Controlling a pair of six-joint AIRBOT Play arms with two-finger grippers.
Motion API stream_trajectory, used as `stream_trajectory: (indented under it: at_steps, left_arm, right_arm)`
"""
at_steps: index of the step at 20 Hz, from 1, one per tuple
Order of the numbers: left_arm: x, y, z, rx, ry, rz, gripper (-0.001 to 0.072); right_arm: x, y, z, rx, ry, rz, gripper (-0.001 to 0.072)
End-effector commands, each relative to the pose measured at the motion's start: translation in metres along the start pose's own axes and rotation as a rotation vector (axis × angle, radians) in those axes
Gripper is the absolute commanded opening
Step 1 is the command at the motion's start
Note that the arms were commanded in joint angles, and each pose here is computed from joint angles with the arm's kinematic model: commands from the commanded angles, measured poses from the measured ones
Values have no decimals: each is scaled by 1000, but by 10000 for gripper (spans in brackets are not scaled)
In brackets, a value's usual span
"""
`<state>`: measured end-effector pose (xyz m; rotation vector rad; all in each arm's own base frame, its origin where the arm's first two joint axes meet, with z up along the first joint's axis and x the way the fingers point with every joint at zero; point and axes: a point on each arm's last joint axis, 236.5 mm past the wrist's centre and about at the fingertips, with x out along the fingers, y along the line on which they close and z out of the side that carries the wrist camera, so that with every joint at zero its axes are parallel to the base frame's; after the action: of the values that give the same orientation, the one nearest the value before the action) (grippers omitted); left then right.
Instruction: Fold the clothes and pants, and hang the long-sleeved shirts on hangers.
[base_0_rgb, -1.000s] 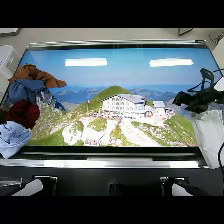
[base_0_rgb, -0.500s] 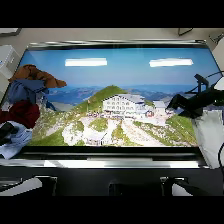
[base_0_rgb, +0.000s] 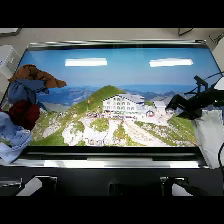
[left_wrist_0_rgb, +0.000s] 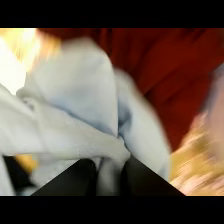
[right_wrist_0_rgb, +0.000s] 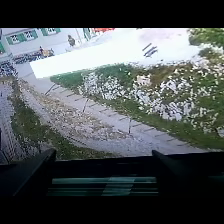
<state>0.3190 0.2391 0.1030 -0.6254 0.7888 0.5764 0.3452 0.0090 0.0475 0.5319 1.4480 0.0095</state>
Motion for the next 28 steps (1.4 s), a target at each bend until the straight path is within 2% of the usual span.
stream_trajectory:
  at_steps: [1, 3, 6, 8, 10, 13, 15, 18, 20, 21, 22, 24, 26, 28]
  left_arm:
    - [-177, -117, 77, -11, -491, -352, 28]
    - [-277, -188, 48, 42, -616, -638, 27]
    - [-373, -251, -25, 125, -583, -1026, 27]
    - [-390, -277, -67, 197, -457, -1176, 27]
    - [-371, -308, -111, 277, -278, -1255, 28]
    - [-294, -360, -210, 458, 29, -1249, 28]
    - [-224, -381, -310, 559, 297, -1160, 28]
    - [-154, -376, -472, 740, 647, -999, 28]
    - [-140, -371, -551, 779, 798, -942, 38]
    - [-140, -374, -577, 780, 855, -929, 283]
    - [-141, -379, -588, 782, 892, -926, 720]
    - [-136, -397, -567, 844, 881, -952, 713]
    - [-107, -417, -494, 857, 779, -925, 712]
    - [-64, -420, -404, 799, 690, -849, 712]
  right_arm:
    - [0, 2, 15, -2, -64, 9, 672]
    - [0, 2, 17, -2, -73, 9, 672]
    - [0, 2, 13, -2, -55, 9, 672]
    - [0, 2, 7, -2, -27, 6, 672]
    - [0, 1, 0, -2, 0, 4, 672]
    - [-4, 1, -10, -16, 29, -2, 672]
    - [-11, -3, -12, -39, 11, -24, 672]
    - [-30, -23, -5, -61, -56, -131, 673]
    - [-41, -35, 0, -68, -92, -196, 672]
    - [-43, -38, 1, -72, -101, -207, 672]
    - [-43, -37, 0, -78, -100, -207, 672]
    - [-42, -35, -1, -77, -94, -195, 673]
    - [-39, -23, -6, -76, -73, -145, 673]
    - [-29, -1, -23, -82, -5, -38, 678]
